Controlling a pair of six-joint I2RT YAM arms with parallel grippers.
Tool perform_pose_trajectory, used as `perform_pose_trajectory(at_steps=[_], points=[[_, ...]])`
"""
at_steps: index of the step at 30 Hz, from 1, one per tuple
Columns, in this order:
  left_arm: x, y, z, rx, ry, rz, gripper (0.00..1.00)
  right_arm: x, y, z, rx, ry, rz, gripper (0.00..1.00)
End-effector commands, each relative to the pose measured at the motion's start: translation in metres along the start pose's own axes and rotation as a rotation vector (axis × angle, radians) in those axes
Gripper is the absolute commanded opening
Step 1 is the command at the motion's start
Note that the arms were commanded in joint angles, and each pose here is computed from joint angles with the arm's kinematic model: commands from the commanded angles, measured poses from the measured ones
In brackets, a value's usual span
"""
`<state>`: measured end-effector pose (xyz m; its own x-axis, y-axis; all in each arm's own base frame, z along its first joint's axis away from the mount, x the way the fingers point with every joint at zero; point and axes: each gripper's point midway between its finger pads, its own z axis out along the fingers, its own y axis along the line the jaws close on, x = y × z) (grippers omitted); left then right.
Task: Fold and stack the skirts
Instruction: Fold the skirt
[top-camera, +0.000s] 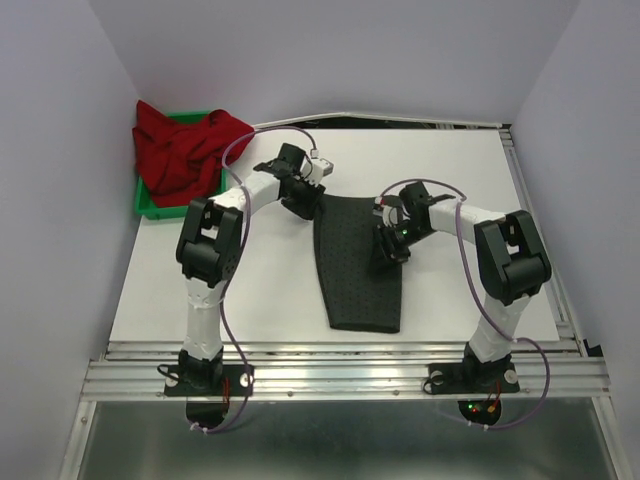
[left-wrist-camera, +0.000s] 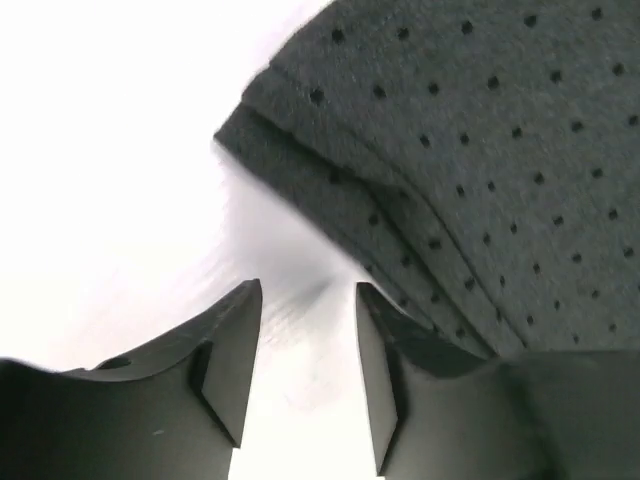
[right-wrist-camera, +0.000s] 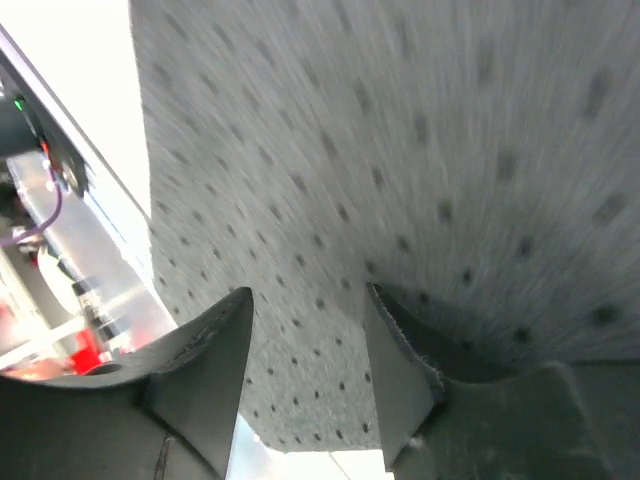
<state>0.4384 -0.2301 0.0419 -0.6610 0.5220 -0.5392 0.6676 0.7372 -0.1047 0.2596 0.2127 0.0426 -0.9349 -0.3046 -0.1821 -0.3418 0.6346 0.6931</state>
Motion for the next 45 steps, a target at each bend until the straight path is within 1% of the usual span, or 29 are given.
perform_pose_trajectory(at_steps=[1,2,3,4,5,6,7,8,9,10,11,12,13,14,15,18,21,23,25,26,28,29,30,31,33,34,37,41,45], points=[[-0.031,0.001,-0.082,-0.082,-0.175,0.145,0.60,-0.067,0.029,-0.028,0.014,-0.170,-0.144,0.56],[-0.006,0.000,-0.081,-0.096,-0.156,0.220,0.80,-0.073,0.031,-0.030,0.017,-0.185,-0.158,0.59],[-0.014,-0.001,-0.116,-0.151,-0.229,0.282,0.84,-0.078,0.035,-0.032,0.003,-0.194,-0.168,0.60],[-0.004,-0.003,-0.125,-0.171,-0.239,0.326,0.99,-0.079,0.038,-0.029,-0.006,-0.192,-0.179,0.60],[0.002,-0.005,-0.136,-0.196,-0.258,0.373,0.99,-0.080,0.039,-0.028,-0.012,-0.195,-0.184,0.61],[0.030,-0.008,-0.130,-0.196,-0.229,0.416,0.99,-0.079,0.040,-0.024,-0.021,-0.184,-0.187,0.61],[0.029,-0.009,-0.156,-0.256,-0.277,0.495,0.99,-0.074,0.043,-0.015,-0.032,-0.157,-0.188,0.60],[0.036,-0.012,-0.162,-0.275,-0.288,0.524,0.98,-0.071,0.044,-0.009,-0.039,-0.141,-0.189,0.60],[0.059,-0.018,-0.156,-0.265,-0.258,0.557,0.99,-0.067,0.046,-0.003,-0.046,-0.124,-0.191,0.60],[0.060,-0.023,-0.173,-0.293,-0.290,0.640,0.99,-0.060,0.049,0.008,-0.050,-0.095,-0.201,0.59],[0.066,-0.027,-0.177,-0.299,-0.296,0.674,0.98,-0.056,0.051,0.015,-0.053,-0.078,-0.176,0.59],[0.087,-0.035,-0.169,-0.273,-0.268,0.708,0.99,-0.052,0.050,0.023,-0.052,-0.068,-0.179,0.59],[0.089,-0.041,-0.180,-0.283,-0.305,0.750,0.99,-0.049,0.048,0.029,-0.041,-0.057,-0.167,0.59],[0.093,-0.048,-0.181,-0.275,-0.312,0.826,0.99,-0.047,0.045,0.036,-0.034,-0.045,-0.157,0.59],[0.106,-0.054,-0.177,-0.266,-0.310,0.862,0.99,-0.045,0.033,0.046,-0.022,-0.028,-0.133,0.57],[0.120,-0.087,-0.155,-0.228,-0.293,0.972,0.99,-0.051,0.006,0.065,0.021,-0.001,-0.070,0.52],[0.123,-0.110,-0.140,-0.189,-0.307,1.021,0.99,-0.056,-0.012,0.081,0.031,0.017,-0.013,0.52],[0.122,-0.130,-0.134,-0.190,-0.327,1.076,0.99,-0.071,-0.016,0.085,0.043,-0.002,-0.016,0.51],[0.121,-0.136,-0.127,-0.238,-0.337,1.107,0.99,-0.077,-0.029,0.092,0.066,-0.006,0.021,0.50],[0.126,-0.152,-0.121,-0.208,-0.337,1.155,0.99,-0.085,-0.028,0.092,0.062,-0.018,0.019,0.50],[0.139,-0.157,-0.108,-0.215,-0.290,1.171,0.99,-0.091,-0.035,0.093,0.066,-0.027,0.038,0.49],[0.140,-0.167,-0.105,-0.201,-0.306,1.185,0.99,-0.092,-0.035,0.094,0.062,-0.030,0.034,0.49],[0.148,-0.168,-0.097,-0.196,-0.281,1.189,0.99,-0.093,-0.039,0.091,0.067,-0.035,0.035,0.49],[0.150,-0.172,-0.094,-0.186,-0.285,1.199,0.99,-0.092,-0.039,0.092,0.063,-0.031,0.038,0.49],[0.152,-0.176,-0.088,-0.205,-0.296,1.214,0.99,-0.088,-0.038,0.093,0.054,-0.022,0.042,0.49],[0.159,-0.173,-0.079,-0.213,-0.255,1.220,0.99,-0.086,-0.038,0.093,0.051,-0.018,0.042,0.49],[0.160,-0.175,-0.070,-0.203,-0.240,1.212,0.98,-0.080,-0.040,0.095,0.051,-0.007,0.047,0.49],[0.160,-0.188,-0.069,-0.169,-0.270,1.223,0.99,-0.077,-0.042,0.096,0.055,-0.004,0.058,0.48],[0.148,-0.200,-0.068,-0.176,-0.307,1.209,0.99,-0.075,-0.043,0.097,0.053,-0.007,0.077,0.48]])
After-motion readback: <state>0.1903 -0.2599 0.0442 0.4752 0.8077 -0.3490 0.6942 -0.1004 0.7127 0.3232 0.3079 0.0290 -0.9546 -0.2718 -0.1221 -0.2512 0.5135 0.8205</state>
